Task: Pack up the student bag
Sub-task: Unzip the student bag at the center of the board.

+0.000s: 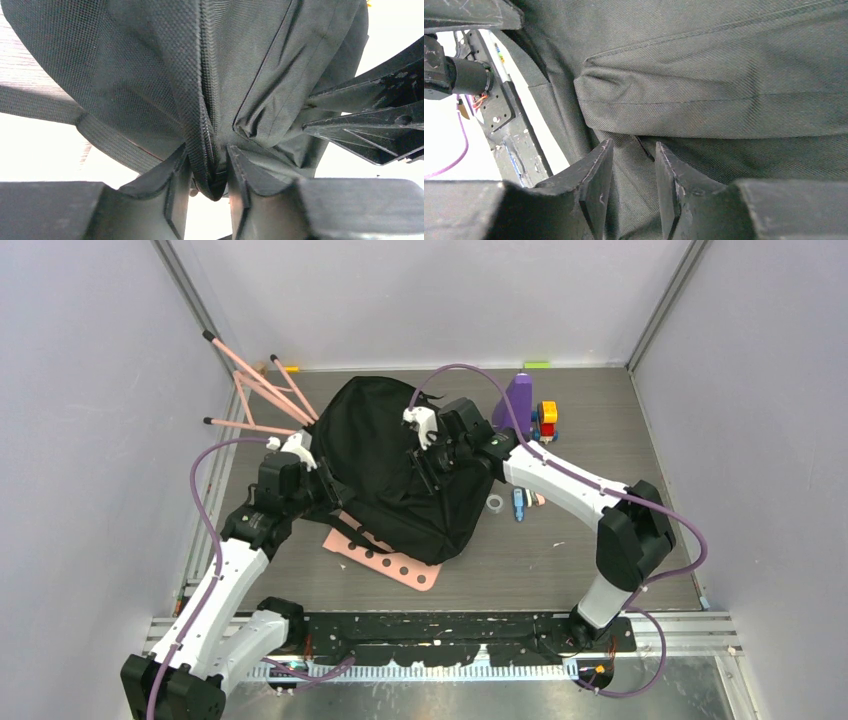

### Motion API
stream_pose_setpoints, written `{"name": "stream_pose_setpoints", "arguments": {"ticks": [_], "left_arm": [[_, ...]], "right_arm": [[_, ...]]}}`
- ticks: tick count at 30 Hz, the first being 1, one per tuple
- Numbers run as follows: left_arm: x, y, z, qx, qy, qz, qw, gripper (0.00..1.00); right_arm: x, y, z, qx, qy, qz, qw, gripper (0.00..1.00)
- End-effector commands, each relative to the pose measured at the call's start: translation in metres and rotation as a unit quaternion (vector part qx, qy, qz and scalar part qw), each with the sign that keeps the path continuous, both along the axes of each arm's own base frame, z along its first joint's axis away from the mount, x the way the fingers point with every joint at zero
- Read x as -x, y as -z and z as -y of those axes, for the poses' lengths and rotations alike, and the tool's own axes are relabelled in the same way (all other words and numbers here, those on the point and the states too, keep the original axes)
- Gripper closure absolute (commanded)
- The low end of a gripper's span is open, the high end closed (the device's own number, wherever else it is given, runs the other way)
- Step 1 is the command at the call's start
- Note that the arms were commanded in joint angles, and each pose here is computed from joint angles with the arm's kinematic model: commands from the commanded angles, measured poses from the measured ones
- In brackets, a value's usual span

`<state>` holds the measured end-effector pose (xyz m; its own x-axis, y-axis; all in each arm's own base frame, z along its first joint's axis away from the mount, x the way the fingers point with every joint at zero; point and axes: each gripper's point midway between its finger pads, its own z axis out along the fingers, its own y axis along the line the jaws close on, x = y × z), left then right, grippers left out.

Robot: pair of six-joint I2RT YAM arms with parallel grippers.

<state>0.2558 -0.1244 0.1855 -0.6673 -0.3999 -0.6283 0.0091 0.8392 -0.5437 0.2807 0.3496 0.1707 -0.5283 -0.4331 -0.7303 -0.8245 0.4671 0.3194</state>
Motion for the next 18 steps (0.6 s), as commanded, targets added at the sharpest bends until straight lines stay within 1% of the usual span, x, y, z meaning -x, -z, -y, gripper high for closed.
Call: {"name": "stream_pose_setpoints", "arguments": {"ticks": [1,4,6,7,9,10,11,12,13,14,15,16,18], "left_arm": [[-0.009,-0.009,0.001,0.004,-0.006,0.023,1.000,0.71],[-0.009,-0.008,-0.003,-0.004,-0.011,0.021,1.000,0.79],[-0.009,-0.009,-0.004,-0.009,-0.013,0.023,1.000,0.85],[-0.009,-0.008,-0.005,-0.011,-0.014,0.023,1.000,0.89],[-0.009,-0.006,-0.009,-0.024,-0.017,0.023,0.999,0.95],[-0.008,-0.005,-0.012,-0.032,-0.019,0.022,0.999,0.99],[-0.007,-0.004,-0.015,-0.041,-0.021,0.020,0.999,1.00],[-0.006,-0.002,-0.018,-0.051,-0.022,0.018,0.998,1.00],[-0.004,0.000,-0.022,-0.061,-0.024,0.016,0.998,1.00],[-0.003,0.003,-0.025,-0.071,-0.027,0.013,0.997,1.00],[-0.001,0.004,-0.028,-0.078,-0.028,0.011,0.997,1.00],[0.001,0.006,-0.030,-0.085,-0.028,0.010,0.996,1.00],[0.005,0.009,-0.032,-0.091,-0.026,0.005,0.996,1.00]], "right_arm": [[-0.003,-0.015,-0.012,-0.032,-0.019,0.011,0.999,0.62],[-0.003,-0.009,-0.011,-0.025,-0.017,0.004,1.000,0.69],[-0.004,-0.006,-0.010,-0.021,-0.014,0.004,1.000,0.81],[-0.008,-0.007,-0.009,-0.019,-0.006,0.013,1.000,0.92],[-0.018,-0.007,-0.005,-0.009,0.019,0.035,0.999,0.99],[-0.022,-0.011,-0.002,-0.010,0.036,0.041,0.998,0.99],[-0.033,-0.014,0.004,-0.001,0.066,0.063,0.996,0.99],[-0.045,-0.020,0.013,0.011,0.101,0.087,0.991,0.99],[-0.053,-0.025,0.017,0.013,0.120,0.103,0.987,0.99],[-0.066,-0.032,0.030,0.026,0.158,0.127,0.979,0.99],[-0.072,-0.038,0.036,0.029,0.173,0.142,0.974,0.99],[-0.086,-0.045,0.049,0.042,0.207,0.160,0.964,0.99],[-0.106,-0.050,0.072,0.062,0.251,0.176,0.950,0.99]]}}
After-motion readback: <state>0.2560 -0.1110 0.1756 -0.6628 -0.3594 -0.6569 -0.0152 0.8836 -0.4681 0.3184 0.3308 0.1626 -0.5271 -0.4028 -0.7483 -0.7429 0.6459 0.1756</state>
